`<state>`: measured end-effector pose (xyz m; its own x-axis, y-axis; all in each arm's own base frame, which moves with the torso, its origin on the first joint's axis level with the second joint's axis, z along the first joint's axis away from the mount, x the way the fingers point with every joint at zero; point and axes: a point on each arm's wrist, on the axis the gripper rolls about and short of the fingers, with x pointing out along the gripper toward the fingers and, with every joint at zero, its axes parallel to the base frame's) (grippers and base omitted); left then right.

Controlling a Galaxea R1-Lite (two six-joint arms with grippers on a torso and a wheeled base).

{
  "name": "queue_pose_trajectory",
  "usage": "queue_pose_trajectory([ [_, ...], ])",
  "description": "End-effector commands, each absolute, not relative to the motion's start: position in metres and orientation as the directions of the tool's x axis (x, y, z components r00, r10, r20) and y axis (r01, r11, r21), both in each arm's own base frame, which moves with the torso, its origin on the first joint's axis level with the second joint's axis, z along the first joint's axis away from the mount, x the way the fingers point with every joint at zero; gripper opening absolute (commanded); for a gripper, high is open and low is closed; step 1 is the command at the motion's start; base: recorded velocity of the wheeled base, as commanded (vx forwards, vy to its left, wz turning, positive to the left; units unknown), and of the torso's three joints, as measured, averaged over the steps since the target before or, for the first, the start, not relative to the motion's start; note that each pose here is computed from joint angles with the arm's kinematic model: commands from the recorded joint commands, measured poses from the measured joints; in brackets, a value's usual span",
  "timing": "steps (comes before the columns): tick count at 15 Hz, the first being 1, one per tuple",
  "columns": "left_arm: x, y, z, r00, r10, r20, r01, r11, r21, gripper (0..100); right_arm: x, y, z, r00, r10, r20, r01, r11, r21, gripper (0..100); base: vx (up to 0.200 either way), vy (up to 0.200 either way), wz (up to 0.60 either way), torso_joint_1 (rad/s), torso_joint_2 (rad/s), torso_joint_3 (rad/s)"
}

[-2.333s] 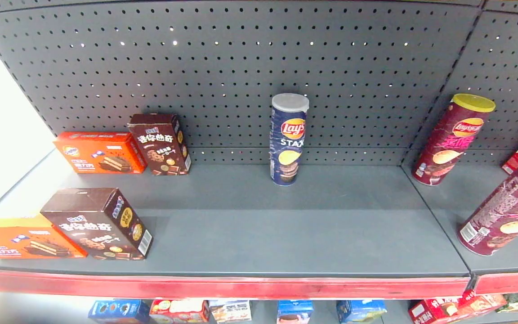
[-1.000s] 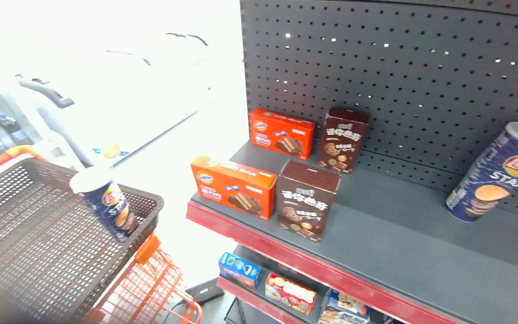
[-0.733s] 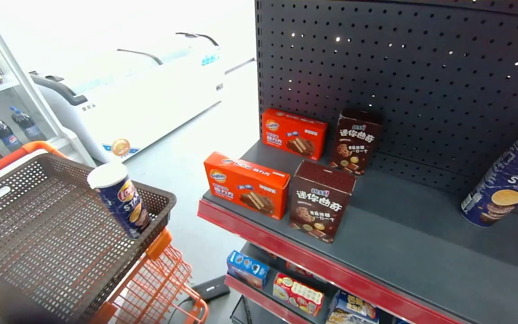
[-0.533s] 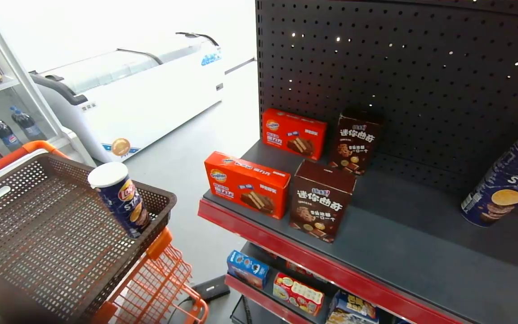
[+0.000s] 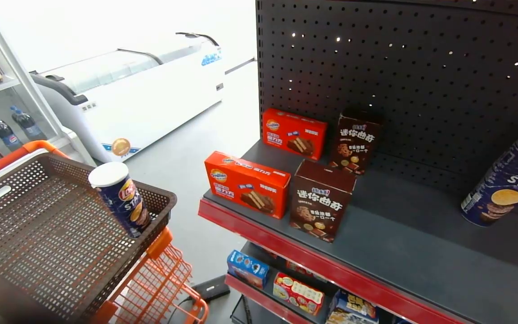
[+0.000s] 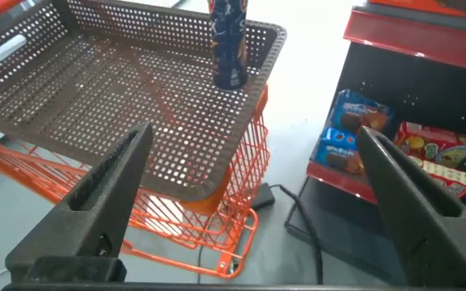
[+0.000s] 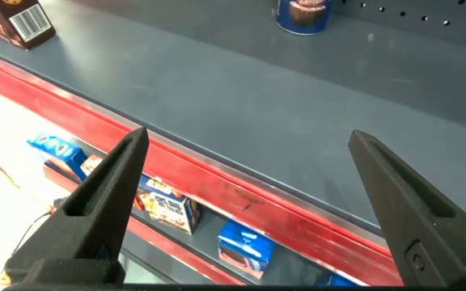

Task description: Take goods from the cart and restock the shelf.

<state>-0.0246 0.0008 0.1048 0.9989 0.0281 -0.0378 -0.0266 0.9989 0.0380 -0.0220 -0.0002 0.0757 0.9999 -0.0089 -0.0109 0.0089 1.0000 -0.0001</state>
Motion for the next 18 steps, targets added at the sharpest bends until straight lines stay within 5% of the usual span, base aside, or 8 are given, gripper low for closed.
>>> queue_pose_trajectory([
  [1,0.006,0.001,0.148,0.973,0.023,-0.228,-0.014,0.999,0.04,100,-0.022,0.0,0.076,1.0,-0.009,-0.012,0.009,1.0,0.0,100,0.0,0.0,0.0,0.0,0.0,0.0],
  [5,0.057,0.0,0.16,0.95,0.018,-0.311,-0.01,1.0,0.025,100,-0.022,0.0,0.076,1.0,-0.009,-0.012,0.009,1.0,0.0,100,0.0,0.0,0.0,0.0,0.0,0.0],
  [10,0.13,0.011,0.147,0.892,0.109,-0.438,-0.086,0.994,0.072,100,-0.022,0.0,0.076,1.0,-0.009,-0.012,0.009,1.0,0.0,100,0.0,0.0,0.0,0.0,0.0,0.0],
  [13,0.175,0.024,0.139,0.909,0.156,-0.387,-0.128,0.987,0.1,100,-0.022,0.0,0.076,1.0,-0.009,-0.012,0.009,1.0,0.0,100,0.0,0.0,0.0,0.0,0.0,0.0],
  [18,0.25,0.035,0.098,0.943,0.167,-0.287,-0.123,0.979,0.165,100,-0.022,0.0,0.076,1.0,-0.009,-0.012,0.009,1.0,0.0,100,0.0,0.0,0.0,0.0,0.0,0.0],
])
